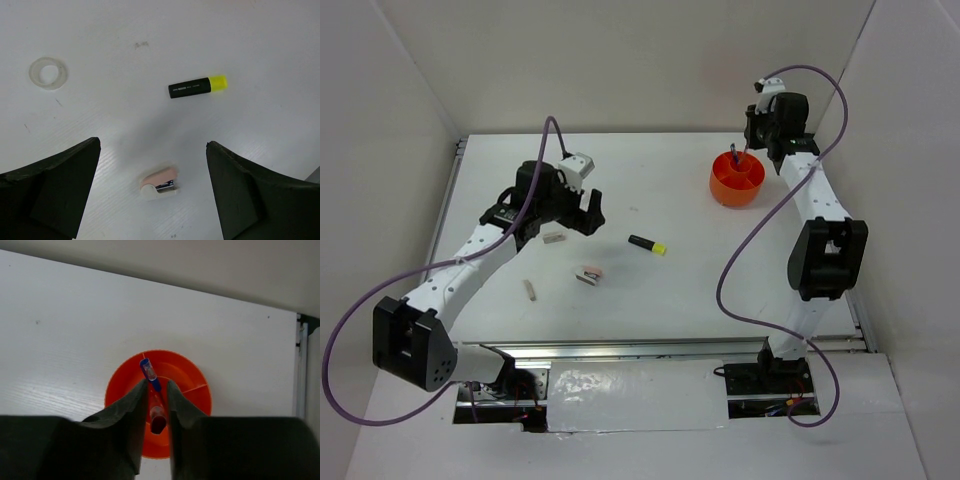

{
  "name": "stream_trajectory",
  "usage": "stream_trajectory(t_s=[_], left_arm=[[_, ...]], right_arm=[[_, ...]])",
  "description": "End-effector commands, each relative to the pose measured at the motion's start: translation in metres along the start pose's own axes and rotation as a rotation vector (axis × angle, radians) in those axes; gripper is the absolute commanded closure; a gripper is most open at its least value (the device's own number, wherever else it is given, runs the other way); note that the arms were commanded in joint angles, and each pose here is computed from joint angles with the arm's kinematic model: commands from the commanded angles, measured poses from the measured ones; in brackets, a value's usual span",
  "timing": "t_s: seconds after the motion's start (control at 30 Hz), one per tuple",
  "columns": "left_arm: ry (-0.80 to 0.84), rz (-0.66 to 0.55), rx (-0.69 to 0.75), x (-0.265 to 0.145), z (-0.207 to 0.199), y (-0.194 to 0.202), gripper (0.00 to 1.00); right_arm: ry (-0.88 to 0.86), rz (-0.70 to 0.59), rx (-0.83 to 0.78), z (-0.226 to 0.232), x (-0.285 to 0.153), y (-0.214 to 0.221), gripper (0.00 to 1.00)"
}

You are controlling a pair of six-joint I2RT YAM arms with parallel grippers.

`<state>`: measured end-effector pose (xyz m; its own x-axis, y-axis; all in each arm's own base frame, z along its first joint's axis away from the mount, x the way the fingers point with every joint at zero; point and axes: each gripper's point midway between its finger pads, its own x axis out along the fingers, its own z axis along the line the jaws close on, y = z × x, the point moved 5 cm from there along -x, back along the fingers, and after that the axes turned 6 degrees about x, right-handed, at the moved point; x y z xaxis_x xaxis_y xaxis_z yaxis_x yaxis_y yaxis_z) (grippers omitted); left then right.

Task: Sort the stationery into containers
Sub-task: Place the pen in the storage box, then pick up the pen from the center of the board.

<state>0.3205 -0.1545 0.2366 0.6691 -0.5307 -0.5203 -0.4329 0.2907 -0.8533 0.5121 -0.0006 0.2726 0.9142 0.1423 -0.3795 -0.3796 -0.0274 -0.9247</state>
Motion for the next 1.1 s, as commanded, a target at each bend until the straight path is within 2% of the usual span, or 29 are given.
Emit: stream_trajectory(t_s=[0.0, 0.07, 0.17, 0.27, 0.37, 0.5, 0.53, 0.6, 0.67, 0.8, 0.9, 1.07], left_arm=[[0.066, -0.028, 0.057, 0.006, -0.009, -0.002, 0.01], [0.113, -0.018, 0.128, 0.012, -0.013, 0.003, 0.01], [0.187, 0.005, 0.196, 0.023, -0.021, 0.011, 0.04], [0.306, 0.015, 0.248, 0.035, -0.033, 0.019, 0.07], [0.354, 0.012, 0.291, 0.047, -0.035, 0.022, 0.09], [0.437, 0.025, 0.401, 0.071, -0.045, 0.032, 0.12], [0.444, 0.014, 0.48, 0.077, -0.045, 0.027, 0.14], [0.483, 0.085, 0.503, 0.094, -0.056, 0.041, 0.14], [0.483, 0.087, 0.592, 0.109, -0.057, 0.037, 0.14], [0.473, 0.103, 0.595, 0.145, -0.053, 0.045, 0.09], [0.487, 0.096, 0.604, 0.163, -0.051, 0.046, 0.01], [0.498, 0.123, 0.642, 0.187, -0.046, 0.055, 0.01]], right_arm=[[-0.021, -0.014, -0.002, -0.001, 0.005, -0.002, 0.7], [-0.024, -0.003, 0.004, 0.0, 0.006, 0.001, 0.48], [-0.027, -0.004, 0.013, 0.001, 0.006, 0.0, 0.39], [-0.038, -0.015, 0.028, 0.004, -0.001, -0.006, 0.37], [-0.065, -0.046, 0.049, 0.011, -0.017, -0.021, 0.37], [-0.153, -0.107, 0.09, 0.029, -0.057, -0.046, 0.37], [-0.171, -0.111, 0.099, 0.032, -0.064, -0.047, 0.37], [-0.205, -0.134, 0.119, 0.042, -0.087, -0.052, 0.37], [-0.253, -0.138, 0.134, 0.05, -0.103, -0.052, 0.37], [-0.33, -0.123, 0.172, 0.065, -0.144, -0.036, 0.36], [-0.365, -0.109, 0.174, 0.072, -0.165, -0.019, 0.32], [-0.371, -0.093, 0.164, 0.073, -0.19, -0.002, 0.31]])
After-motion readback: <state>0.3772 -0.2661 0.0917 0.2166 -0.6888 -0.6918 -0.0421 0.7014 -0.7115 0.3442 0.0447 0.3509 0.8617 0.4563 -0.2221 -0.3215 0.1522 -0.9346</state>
